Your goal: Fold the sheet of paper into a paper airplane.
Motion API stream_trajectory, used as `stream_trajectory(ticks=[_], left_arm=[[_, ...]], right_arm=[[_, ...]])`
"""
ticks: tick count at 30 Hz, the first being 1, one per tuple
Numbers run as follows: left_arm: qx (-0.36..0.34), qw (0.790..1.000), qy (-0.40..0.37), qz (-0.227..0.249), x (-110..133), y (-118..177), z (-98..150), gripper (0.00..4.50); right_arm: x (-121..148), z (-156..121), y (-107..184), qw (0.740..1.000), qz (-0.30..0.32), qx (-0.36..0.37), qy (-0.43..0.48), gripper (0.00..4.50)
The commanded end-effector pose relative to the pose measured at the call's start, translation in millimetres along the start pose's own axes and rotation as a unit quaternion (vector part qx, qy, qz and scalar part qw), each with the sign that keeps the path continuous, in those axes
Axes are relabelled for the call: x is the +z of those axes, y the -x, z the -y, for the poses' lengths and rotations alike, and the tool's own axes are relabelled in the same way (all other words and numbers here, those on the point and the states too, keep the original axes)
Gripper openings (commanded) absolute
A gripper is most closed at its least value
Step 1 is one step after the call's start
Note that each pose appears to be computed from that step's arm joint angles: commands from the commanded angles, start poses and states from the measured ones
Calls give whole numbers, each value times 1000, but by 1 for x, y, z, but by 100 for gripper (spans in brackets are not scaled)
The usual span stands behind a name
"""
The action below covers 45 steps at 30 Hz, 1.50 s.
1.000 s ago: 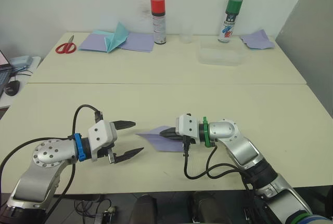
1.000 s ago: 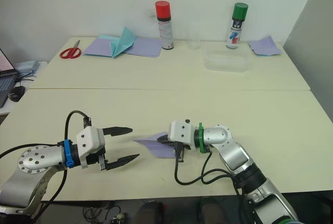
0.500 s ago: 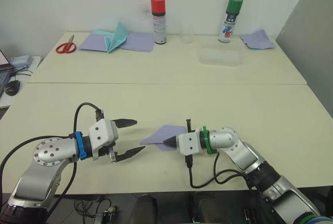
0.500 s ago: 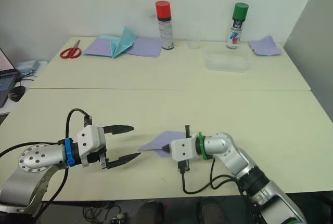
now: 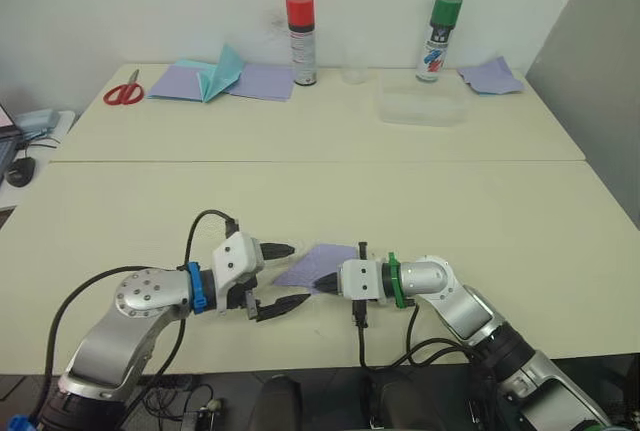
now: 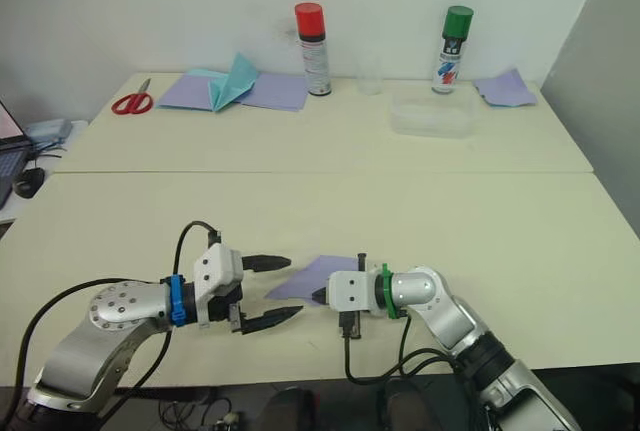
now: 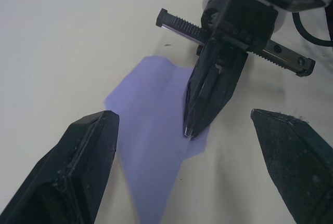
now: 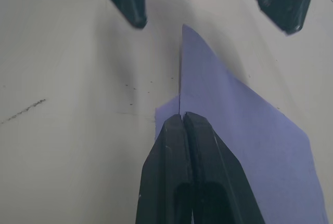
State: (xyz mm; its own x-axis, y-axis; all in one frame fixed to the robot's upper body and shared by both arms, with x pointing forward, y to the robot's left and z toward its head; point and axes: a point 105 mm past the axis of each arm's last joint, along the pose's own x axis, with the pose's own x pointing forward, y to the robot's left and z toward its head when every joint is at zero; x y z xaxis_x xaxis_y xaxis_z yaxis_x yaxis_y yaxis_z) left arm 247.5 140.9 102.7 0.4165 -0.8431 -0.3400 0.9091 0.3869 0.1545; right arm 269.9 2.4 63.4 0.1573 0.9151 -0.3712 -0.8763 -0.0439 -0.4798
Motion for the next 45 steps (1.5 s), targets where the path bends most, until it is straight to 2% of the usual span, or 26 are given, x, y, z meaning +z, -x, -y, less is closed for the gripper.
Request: stream_trajectory(ticks=[1,5,12,15,20,26,30,38,42,45], left_arm=[[5,1000,0,12,4,-6,1,354],[51,999,3,20,0,-11,-12,220],[66,998,6,13,-9,-16,-10,3],[66,998,11,3,-15,-21,-7,3],[83,994,12,-64,-40,-26,-7,3],[60,991,44,-111,-63,-30,8,3],[63,989,50,-127,-72,-32,9,3],[72,986,42,-147,-80,-30,-1,3],[73,986,38,-145,-79,-31,-4,3],[70,986,35,-144,-79,-32,-3,3]], right_arm=[[2,2,1,1000,1,-3,1,0],[3,2,1,1000,0,-5,1,0],[1,5,3,1000,-2,-12,-3,0],[1,6,2,1000,-2,-12,-3,0],[2,6,2,1000,-1,-12,-1,0],[6,4,2,1000,5,-5,-5,0],[10,3,5,1000,10,3,-12,0],[20,-7,30,998,14,36,-46,0],[27,10,49,996,31,-1,-87,0],[22,43,68,988,29,-85,-129,0]])
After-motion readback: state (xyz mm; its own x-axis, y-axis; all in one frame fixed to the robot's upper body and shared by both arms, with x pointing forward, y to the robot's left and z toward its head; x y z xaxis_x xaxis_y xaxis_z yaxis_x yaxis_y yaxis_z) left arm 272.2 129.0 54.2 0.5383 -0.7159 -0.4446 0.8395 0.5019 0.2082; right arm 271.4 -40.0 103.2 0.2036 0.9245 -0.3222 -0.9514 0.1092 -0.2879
